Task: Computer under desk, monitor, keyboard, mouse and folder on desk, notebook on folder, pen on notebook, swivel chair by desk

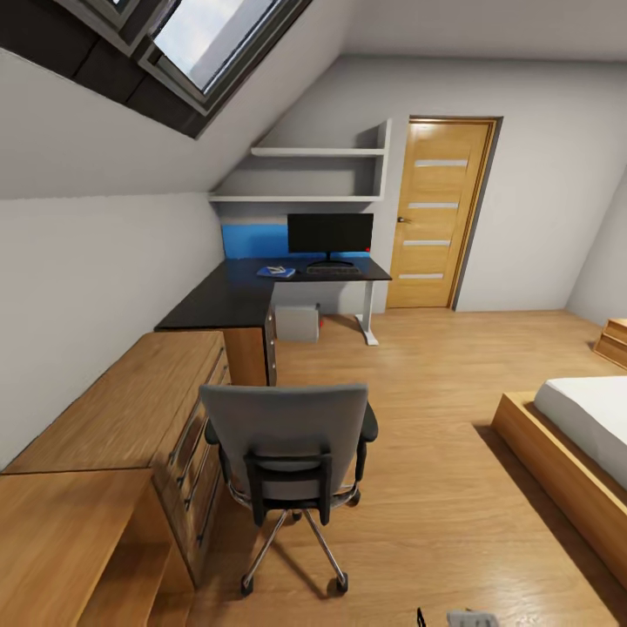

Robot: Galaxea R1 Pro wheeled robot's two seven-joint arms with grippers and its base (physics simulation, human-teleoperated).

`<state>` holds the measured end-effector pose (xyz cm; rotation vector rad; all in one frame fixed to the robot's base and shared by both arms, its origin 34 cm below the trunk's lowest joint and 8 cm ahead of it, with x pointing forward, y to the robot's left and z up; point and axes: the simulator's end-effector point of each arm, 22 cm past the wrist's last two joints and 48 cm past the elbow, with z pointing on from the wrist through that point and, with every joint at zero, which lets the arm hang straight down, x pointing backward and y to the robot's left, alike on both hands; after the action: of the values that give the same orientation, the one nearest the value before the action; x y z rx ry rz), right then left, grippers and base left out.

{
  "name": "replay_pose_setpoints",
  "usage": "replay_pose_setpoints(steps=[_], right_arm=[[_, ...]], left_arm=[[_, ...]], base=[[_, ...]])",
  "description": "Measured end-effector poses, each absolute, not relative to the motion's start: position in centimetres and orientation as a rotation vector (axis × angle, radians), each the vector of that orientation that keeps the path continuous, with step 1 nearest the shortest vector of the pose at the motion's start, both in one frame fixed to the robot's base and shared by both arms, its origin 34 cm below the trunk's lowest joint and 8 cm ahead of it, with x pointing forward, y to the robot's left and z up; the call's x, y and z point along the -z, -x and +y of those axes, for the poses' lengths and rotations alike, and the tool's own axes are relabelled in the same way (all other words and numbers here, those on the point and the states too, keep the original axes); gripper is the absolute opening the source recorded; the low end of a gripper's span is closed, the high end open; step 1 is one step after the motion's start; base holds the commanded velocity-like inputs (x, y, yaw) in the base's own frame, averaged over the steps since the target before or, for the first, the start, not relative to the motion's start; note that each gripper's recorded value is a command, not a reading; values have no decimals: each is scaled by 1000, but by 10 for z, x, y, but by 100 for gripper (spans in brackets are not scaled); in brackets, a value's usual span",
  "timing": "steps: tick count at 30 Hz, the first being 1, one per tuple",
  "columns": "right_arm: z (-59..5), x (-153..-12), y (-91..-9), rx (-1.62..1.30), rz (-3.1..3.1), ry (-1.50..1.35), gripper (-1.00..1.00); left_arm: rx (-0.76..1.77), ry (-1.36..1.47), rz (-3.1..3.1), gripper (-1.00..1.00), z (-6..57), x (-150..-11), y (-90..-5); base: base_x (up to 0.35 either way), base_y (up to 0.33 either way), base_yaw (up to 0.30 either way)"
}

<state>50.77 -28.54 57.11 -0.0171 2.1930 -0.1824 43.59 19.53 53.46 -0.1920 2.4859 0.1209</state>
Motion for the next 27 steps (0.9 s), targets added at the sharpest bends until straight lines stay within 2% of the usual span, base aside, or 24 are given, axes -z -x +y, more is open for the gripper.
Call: replay_pose_setpoints(steps=[13,27], right_arm=[[-280,-576,-581,152,2209,-155,100],[-270,-583,-641,119,2219,-183,100]], left_arm=[[-57,173,2531,100,166,-550,-540],[-64,234,2538,100,176,-532,-557]], base=[[0,0,0],[0,0,0]])
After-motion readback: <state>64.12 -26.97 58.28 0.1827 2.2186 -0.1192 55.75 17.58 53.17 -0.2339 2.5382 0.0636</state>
